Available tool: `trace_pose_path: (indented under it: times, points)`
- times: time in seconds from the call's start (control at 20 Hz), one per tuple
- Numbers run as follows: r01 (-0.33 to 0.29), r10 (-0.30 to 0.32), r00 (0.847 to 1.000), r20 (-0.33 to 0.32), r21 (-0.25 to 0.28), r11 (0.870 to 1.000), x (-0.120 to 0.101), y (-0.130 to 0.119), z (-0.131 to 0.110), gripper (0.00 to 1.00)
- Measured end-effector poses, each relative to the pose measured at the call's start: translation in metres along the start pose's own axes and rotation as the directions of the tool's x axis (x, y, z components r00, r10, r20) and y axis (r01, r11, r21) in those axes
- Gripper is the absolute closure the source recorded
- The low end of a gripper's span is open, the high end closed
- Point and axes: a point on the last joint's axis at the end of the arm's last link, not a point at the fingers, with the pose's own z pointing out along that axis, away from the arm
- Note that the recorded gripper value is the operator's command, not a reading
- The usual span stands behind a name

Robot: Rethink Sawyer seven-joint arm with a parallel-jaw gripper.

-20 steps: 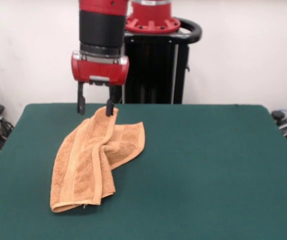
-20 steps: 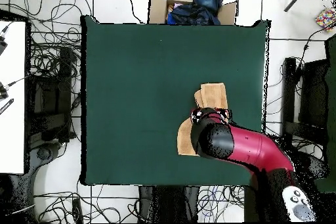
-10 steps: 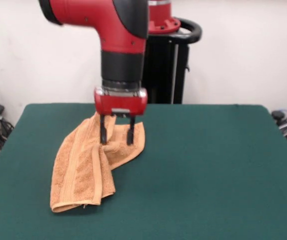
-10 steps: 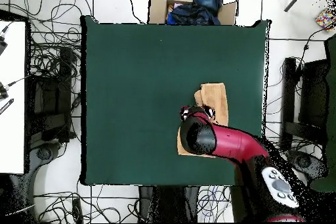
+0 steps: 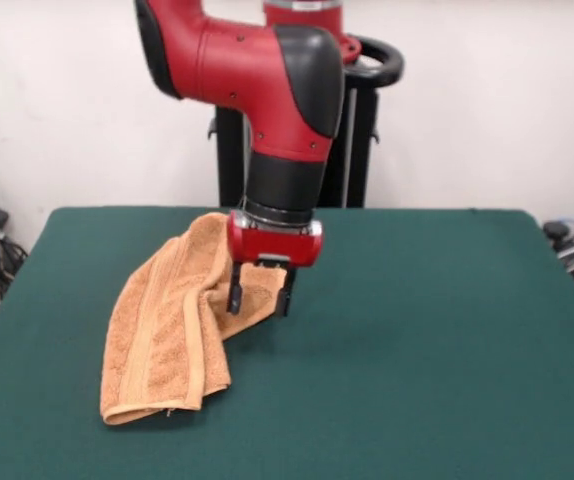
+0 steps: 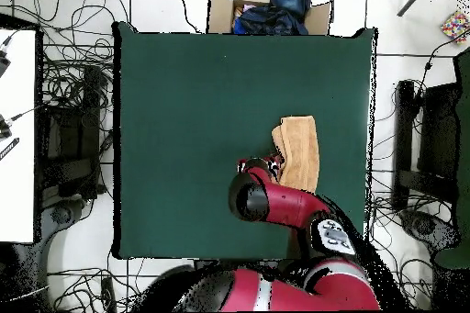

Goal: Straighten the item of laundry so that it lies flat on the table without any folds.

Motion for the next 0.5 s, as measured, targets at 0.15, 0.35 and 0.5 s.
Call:
trace_pose_path:
  times: [0.15, 0.35, 0.5]
  points:
    - [0.004, -0.004, 1.000, -0.005, 0.026, 1.000, -0.001, -0.003, -0.007, 0.00]
    - [-0.030, 0.031, 0.999, -0.011, 0.047, 0.998, -0.010, -0.021, -0.030, 0.00]
    - [-0.054, 0.054, 0.999, -0.006, 0.059, 0.997, -0.019, -0.033, -0.044, 0.00]
